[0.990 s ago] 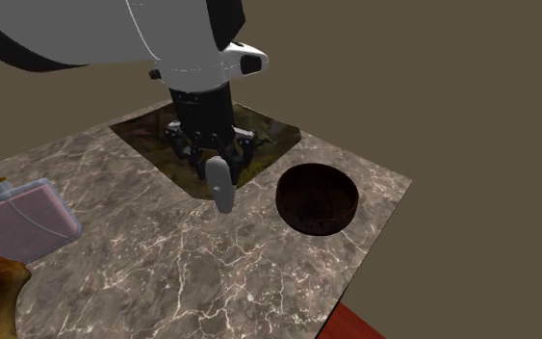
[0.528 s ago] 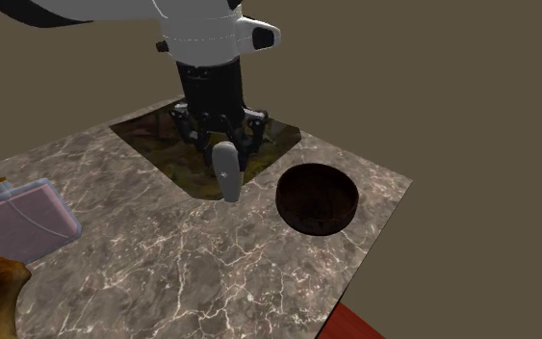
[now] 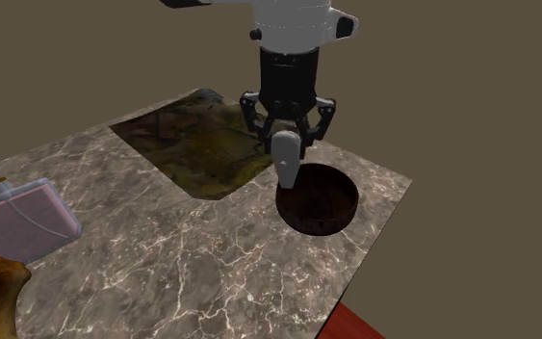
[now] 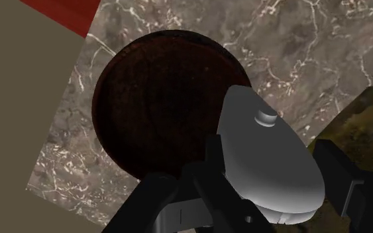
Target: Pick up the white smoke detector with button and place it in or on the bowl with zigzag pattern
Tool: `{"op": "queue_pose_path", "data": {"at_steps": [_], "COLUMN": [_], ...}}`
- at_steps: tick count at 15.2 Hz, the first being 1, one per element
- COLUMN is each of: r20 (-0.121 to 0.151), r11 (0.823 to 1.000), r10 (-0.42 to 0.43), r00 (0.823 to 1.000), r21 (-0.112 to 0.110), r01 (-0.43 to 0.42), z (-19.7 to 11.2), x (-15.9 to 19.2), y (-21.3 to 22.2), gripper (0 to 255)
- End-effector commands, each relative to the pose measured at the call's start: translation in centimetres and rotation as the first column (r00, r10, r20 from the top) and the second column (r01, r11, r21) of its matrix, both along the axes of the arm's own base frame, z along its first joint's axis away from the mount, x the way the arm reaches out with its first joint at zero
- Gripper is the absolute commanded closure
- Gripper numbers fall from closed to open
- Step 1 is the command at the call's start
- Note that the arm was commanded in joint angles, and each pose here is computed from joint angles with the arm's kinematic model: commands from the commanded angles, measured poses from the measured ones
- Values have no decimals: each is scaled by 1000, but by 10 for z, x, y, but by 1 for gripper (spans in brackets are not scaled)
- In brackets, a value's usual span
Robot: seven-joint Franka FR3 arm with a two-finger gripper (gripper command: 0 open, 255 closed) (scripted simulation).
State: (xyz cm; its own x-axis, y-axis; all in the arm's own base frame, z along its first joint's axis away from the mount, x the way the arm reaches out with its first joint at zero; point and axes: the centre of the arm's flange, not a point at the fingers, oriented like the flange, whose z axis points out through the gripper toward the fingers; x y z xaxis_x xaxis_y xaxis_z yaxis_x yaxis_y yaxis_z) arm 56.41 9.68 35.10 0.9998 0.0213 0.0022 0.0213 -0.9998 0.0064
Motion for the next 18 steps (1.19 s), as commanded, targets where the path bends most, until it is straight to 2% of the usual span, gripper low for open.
{"op": "queue_pose_path", "data": {"at_steps": [1,4,18], "r20": [0,0,0], "r11": [1000,1000,1000], "r10": [1,1,1], "r00": [1000,1000,1000], "r21": [0,0,0], "r01": [-1,-1,-1], "z": [2,4,-69], "x": [13,32,32], "y": [-25,-62,-62], "gripper": [255,255,255]}}
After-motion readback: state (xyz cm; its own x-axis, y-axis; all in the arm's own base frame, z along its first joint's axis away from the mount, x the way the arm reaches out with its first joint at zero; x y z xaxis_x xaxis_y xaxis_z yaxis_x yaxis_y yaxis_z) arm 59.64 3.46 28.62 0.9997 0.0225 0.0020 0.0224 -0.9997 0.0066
